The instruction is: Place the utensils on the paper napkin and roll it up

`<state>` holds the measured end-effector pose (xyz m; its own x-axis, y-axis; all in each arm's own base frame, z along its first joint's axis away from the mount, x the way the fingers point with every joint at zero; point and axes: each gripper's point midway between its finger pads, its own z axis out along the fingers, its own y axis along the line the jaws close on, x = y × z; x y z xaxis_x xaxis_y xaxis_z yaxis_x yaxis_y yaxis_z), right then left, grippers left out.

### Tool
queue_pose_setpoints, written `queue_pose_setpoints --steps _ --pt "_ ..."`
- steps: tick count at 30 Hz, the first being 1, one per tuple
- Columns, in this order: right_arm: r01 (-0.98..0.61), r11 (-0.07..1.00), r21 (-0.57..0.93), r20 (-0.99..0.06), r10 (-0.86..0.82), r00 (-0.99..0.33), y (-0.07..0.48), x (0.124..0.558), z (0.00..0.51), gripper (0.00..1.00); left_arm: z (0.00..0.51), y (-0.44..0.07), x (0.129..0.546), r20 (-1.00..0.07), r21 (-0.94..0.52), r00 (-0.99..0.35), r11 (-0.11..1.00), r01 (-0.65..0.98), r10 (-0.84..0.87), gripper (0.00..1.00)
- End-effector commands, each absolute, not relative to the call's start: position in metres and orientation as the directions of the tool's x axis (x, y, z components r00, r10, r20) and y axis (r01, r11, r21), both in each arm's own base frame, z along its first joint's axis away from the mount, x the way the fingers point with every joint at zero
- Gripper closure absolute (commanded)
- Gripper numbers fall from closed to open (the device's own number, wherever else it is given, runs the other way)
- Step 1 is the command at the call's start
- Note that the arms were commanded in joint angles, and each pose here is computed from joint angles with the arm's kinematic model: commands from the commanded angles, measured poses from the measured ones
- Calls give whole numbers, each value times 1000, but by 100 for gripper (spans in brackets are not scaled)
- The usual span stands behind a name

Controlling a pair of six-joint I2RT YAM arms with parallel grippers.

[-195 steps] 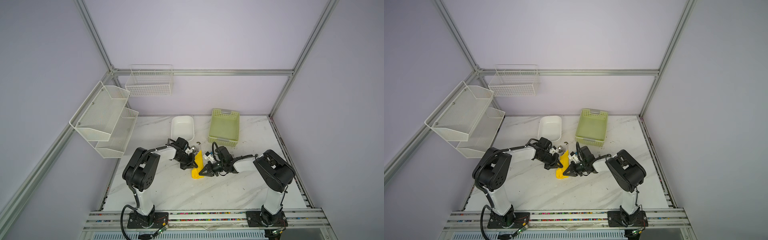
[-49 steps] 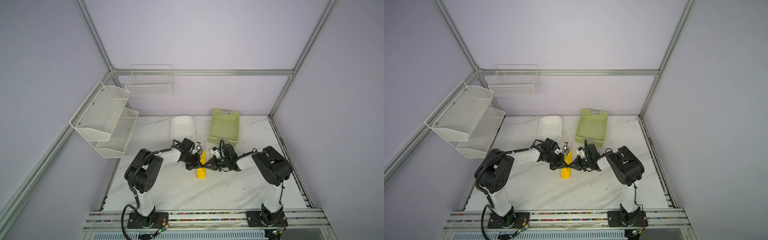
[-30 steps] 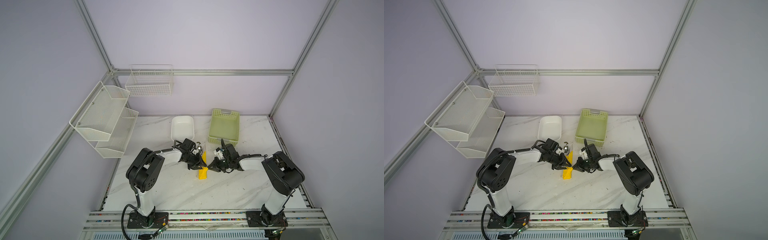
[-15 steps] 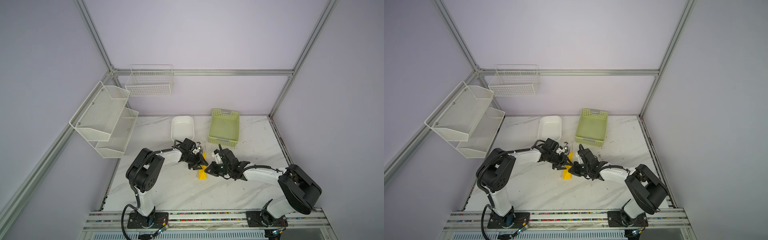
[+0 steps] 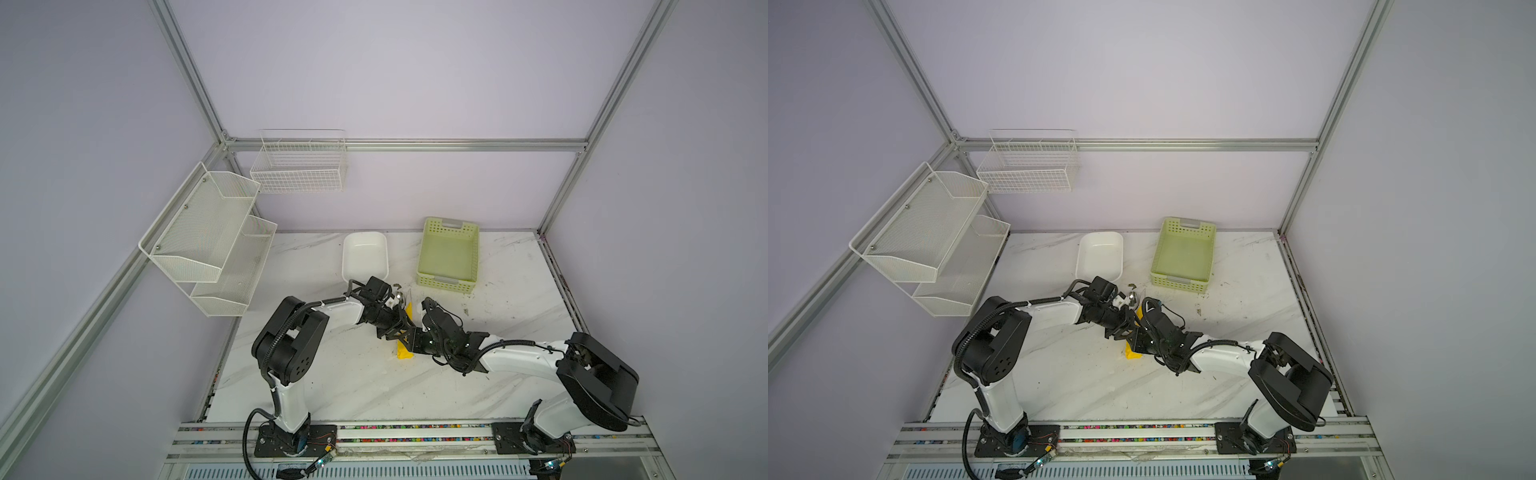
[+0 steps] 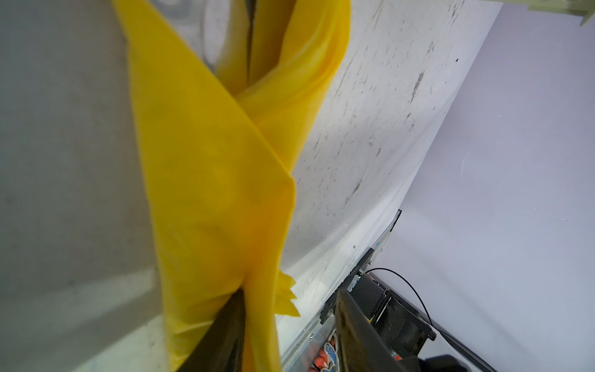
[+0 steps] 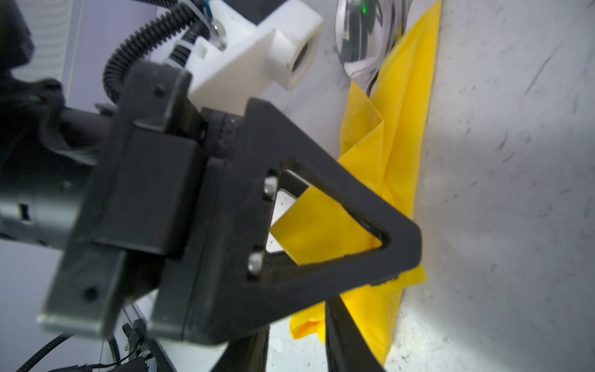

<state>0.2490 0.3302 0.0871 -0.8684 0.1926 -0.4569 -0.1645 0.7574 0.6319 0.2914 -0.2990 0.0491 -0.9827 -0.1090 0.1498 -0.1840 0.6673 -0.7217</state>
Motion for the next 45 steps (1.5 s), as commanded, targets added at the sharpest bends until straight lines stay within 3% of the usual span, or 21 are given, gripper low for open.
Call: queue_pose_setpoints --steps 1,8,21,31,45 --pt "-151 806 573 -518 213 -829 326 262 84 68 29 -286 281 206 -636 -966 730 -253 -155 54" --pt "-154 842 517 -555 192 -809 331 261 74 70 28 -286 280 209 -633 -966 731 -255 -156 54" --pt "-78 874 480 -541 224 -811 317 256 60 99 29 -285 281 209 -630 -965 733 -255 -156 53" --pt "12 875 484 -478 275 -834 295 253 41 100 31 -284 280 205 -627 -966 737 -253 -157 53" --pt "58 788 613 -389 366 -845 270 258 31 100 32 -284 281 204 -627 -967 737 -251 -155 53"
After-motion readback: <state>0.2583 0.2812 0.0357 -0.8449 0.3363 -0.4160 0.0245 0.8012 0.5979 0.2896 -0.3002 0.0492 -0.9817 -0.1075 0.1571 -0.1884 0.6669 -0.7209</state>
